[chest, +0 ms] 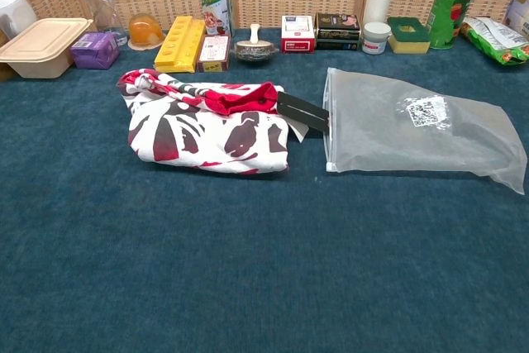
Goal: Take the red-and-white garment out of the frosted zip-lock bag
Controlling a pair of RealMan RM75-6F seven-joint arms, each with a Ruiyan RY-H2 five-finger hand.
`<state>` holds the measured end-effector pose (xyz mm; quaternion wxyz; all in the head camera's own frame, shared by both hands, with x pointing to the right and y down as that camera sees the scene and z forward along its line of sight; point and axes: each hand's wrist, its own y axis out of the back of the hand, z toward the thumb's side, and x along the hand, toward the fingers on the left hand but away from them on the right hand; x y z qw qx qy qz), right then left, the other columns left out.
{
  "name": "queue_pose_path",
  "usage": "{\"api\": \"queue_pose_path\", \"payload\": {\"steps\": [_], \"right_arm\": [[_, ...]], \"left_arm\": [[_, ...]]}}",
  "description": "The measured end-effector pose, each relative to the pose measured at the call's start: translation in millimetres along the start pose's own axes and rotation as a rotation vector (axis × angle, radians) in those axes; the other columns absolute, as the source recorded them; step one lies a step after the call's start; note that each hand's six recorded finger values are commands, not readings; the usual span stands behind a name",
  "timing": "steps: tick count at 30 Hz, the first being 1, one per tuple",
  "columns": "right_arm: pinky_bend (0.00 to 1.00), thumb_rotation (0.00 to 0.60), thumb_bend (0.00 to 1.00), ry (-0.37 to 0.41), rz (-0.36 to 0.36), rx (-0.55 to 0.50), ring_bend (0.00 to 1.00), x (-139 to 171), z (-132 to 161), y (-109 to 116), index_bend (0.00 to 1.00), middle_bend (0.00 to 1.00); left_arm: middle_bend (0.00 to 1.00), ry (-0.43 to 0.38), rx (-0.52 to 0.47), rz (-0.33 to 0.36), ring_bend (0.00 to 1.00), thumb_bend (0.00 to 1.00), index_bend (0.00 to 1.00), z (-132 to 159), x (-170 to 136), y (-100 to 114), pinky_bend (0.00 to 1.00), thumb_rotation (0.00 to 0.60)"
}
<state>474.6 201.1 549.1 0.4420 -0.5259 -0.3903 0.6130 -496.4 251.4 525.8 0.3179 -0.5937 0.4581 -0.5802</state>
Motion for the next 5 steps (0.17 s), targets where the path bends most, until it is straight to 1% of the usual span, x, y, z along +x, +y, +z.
{"api": "queue_pose_path", "payload": {"steps": [5], "right_arm": [[0.6, 0.237, 0.16, 0.009, -0.012, -0.022, 0.52, 2.1, 2.0, 0.5, 0.37, 0.42]], "left_arm": [[0.14, -0.004, 0.0, 0.02, 0.0, 0.21, 0.17, 2.5, 3.9, 7.4, 0.16, 0.6]]}}
